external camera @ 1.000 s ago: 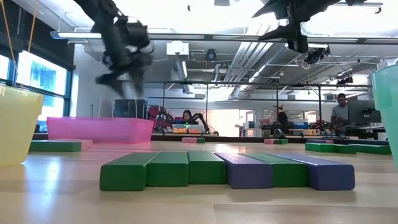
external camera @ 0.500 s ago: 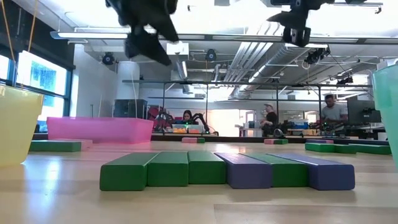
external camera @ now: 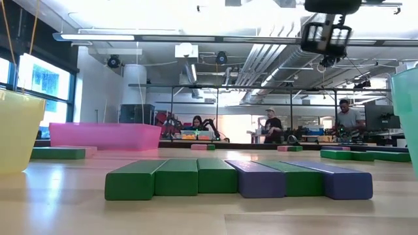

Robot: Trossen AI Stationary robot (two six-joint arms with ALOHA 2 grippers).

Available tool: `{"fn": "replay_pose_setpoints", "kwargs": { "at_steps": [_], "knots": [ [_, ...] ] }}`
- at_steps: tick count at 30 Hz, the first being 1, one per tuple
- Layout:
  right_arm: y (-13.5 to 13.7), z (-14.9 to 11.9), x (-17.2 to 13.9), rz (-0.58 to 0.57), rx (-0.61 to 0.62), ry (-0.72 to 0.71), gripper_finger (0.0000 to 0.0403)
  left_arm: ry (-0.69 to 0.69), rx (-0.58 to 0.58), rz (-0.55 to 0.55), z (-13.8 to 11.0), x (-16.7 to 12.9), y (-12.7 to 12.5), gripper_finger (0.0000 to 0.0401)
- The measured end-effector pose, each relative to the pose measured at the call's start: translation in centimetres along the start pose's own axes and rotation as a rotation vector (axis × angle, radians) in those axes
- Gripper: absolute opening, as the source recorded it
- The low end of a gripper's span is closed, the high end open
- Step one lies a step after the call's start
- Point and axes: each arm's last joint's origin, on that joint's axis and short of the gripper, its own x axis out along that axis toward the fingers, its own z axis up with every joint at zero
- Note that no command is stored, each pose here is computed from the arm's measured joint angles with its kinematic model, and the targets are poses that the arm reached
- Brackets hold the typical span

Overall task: Sort blocks
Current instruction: Put the violet block into the pink bin

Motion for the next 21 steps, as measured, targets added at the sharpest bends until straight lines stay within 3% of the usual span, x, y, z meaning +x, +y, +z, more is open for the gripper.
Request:
{"fn": "replay_pose_setpoints", "kwargs": {
  "at_steps": [3,7,12,21],
  "knots": [
    [1.2,0.2,2.2,-0.073,0.010,0.085,0.0002,-0.041,0.085,0.005,0.8,-1.9,1.2,0.0009],
    [1.2,0.5,5.5,-0.176,0.060,0.214,0.0001,-0.020,0.148,0.003,0.8,-3.1,2.1,0.0009],
    [-0.1,1.2,8.8,-0.216,0.140,0.300,0.0000,0.036,0.176,-0.032,0.4,-2.9,2.2,0.0004],
    [-3.2,2.2,9.0,-0.339,0.169,0.347,0.0000,0.085,0.202,-0.085,0.0,-2.1,1.8,0.0001]
  ]
}}
